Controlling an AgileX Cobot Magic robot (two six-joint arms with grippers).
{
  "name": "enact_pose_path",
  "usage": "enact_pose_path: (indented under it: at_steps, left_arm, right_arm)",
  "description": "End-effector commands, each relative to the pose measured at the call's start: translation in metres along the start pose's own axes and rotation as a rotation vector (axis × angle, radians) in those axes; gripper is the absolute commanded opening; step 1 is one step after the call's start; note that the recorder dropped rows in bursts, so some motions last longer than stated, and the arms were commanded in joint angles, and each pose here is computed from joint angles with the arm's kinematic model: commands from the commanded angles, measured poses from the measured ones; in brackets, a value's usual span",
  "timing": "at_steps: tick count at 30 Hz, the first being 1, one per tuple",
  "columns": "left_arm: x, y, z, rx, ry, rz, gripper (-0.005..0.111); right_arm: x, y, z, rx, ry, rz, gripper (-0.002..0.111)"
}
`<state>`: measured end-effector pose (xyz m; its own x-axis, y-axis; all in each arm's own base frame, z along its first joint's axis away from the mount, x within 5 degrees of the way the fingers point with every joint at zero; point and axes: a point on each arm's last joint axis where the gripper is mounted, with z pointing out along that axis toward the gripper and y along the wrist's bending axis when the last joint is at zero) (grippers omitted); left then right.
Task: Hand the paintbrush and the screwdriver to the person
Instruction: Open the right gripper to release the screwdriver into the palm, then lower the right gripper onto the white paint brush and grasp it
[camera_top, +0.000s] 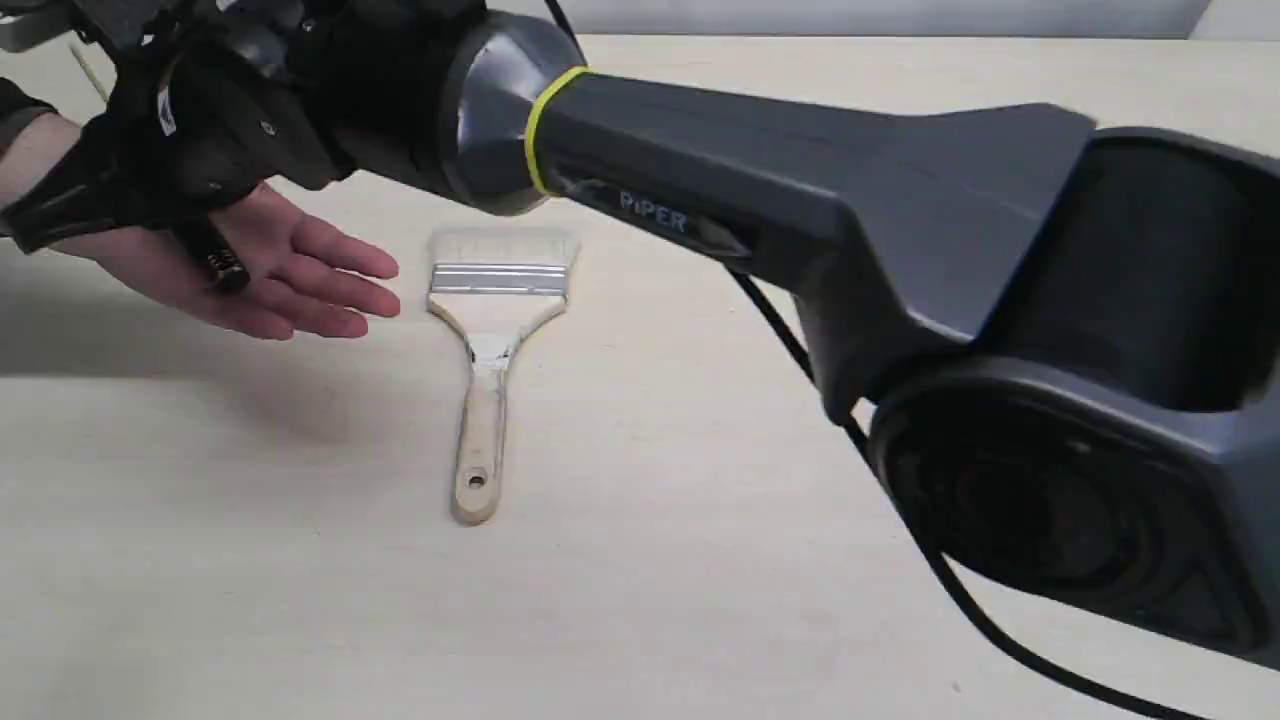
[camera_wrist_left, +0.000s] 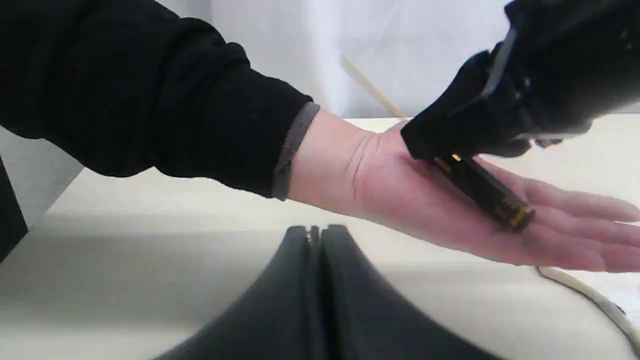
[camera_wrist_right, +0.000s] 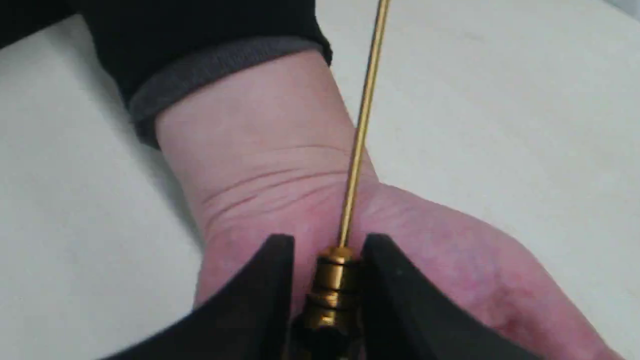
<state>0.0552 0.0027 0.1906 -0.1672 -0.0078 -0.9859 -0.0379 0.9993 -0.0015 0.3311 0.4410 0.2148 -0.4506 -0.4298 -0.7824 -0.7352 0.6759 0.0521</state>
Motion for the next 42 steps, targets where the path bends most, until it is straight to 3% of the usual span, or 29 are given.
enact_pose_path:
  at_steps: [1,3,12,21,32,42]
  left_arm:
    - [0.000,0.000,0.000,0.008,-0.007,0.001,0.000]
    - [0.000,0.000,0.000,0.008,-0.007,0.001,0.000]
    - [0.000,-0.001,0.000,0.010,-0.006,-0.005,0.000]
    - [0.000,-0.001,0.000,0.010,-0.006,-0.005,0.000]
    - [0.000,-0.001,0.000,0.010,-0.006,-0.005,0.000]
    - [0.000,-0.001,0.000,0.009,-0.006,-0.001,0.000]
  right_arm:
    - [0.003,-0.003,0.005,0.012,0.016,-0.017,0.052]
    - [0.005,-0.003,0.005,0.016,0.036,-0.017,0.056]
    - [0.001,-0.008,-0.036,0.072,0.266,-0.009,0.055]
    - [0.002,-0.012,-0.084,0.172,0.513,0.156,0.055]
    - [0.011,-0.015,-0.076,0.252,0.523,0.306,0.055]
    - [0.032,-0.026,-0.048,0.374,0.550,0.293,0.055]
